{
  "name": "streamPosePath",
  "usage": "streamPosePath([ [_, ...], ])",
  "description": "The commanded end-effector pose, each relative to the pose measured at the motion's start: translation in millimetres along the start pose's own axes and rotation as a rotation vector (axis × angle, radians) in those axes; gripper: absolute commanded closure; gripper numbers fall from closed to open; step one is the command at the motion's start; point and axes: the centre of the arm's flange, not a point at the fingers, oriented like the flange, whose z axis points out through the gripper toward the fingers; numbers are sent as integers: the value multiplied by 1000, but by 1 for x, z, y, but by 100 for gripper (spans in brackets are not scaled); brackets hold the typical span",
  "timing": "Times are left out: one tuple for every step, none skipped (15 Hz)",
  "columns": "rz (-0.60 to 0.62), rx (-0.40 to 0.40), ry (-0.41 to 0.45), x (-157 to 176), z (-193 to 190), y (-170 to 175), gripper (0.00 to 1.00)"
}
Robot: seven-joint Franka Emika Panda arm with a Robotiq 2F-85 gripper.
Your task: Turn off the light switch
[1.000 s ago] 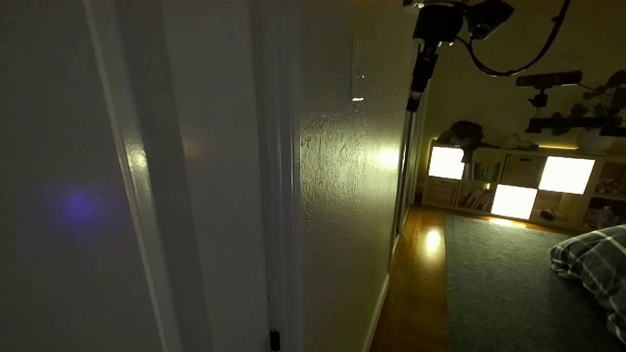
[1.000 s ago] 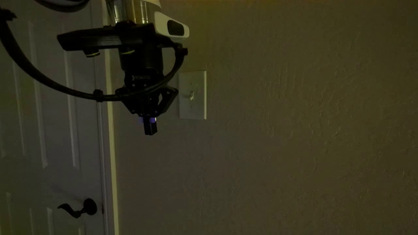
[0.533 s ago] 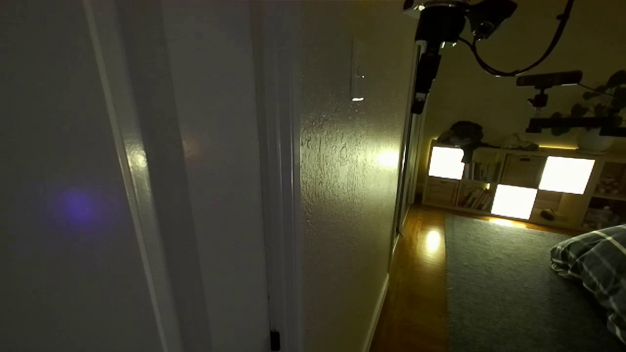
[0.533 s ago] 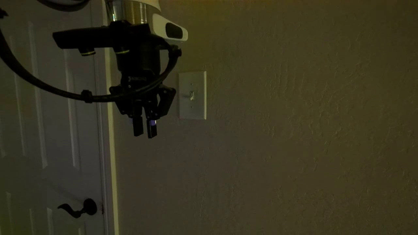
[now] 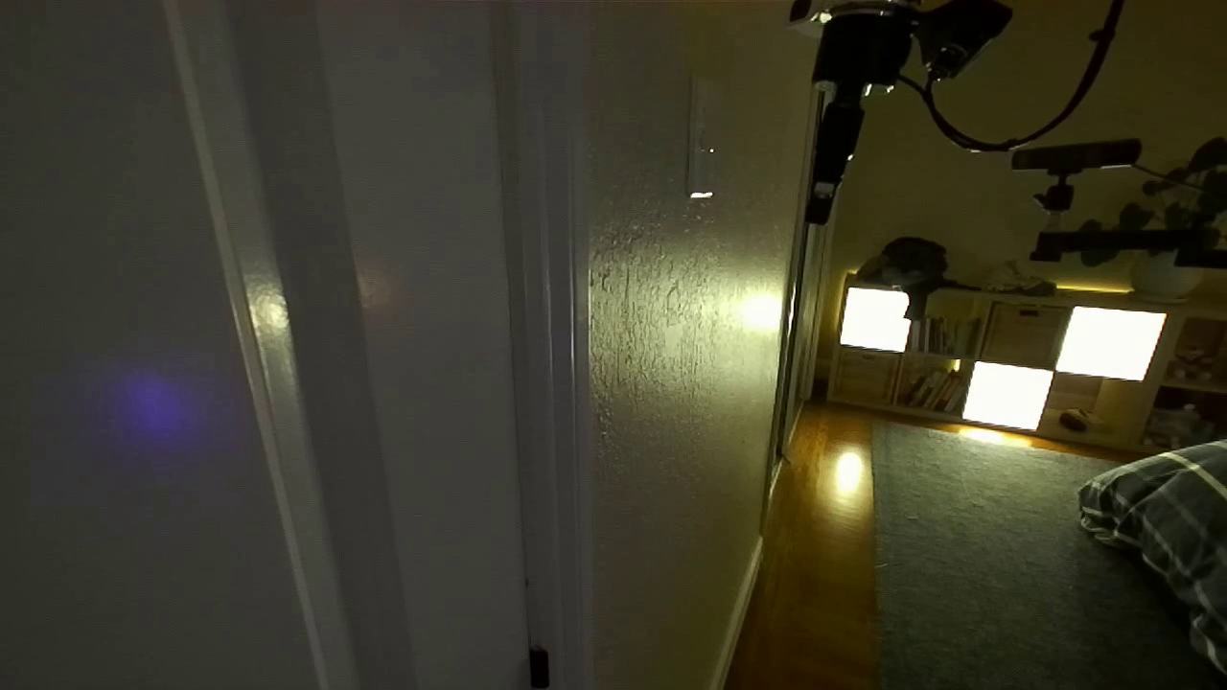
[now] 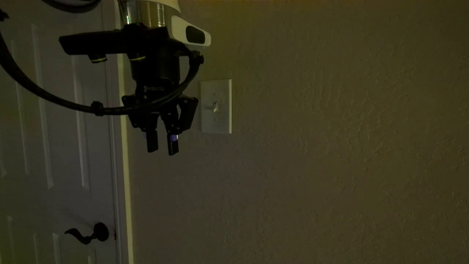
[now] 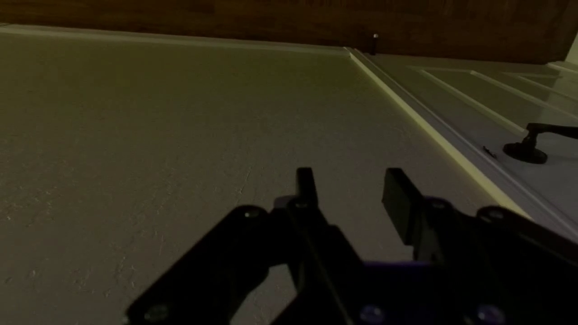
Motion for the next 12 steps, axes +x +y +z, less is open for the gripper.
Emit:
streamPosePath([
  [-1, -1, -2, 0, 1, 1, 24],
  [-2, 0, -3, 0, 2, 2, 18],
  [-3, 0, -5, 0, 3, 2, 12],
  [-3, 1, -6, 1, 4, 2, 5],
  [-3, 1, -8, 1, 5, 2, 2],
  [-4, 2, -10, 1, 6, 2, 0],
  [-4, 2, -11, 1, 7, 3, 0],
  [-5, 4, -13, 1, 8, 3, 0],
  [-5, 4, -15, 1, 9, 3, 0],
  [-5, 4, -16, 1, 9, 3, 0],
  [-4, 4, -16, 2, 9, 3, 0],
  [-3, 4, -15, 1, 10, 3, 0],
])
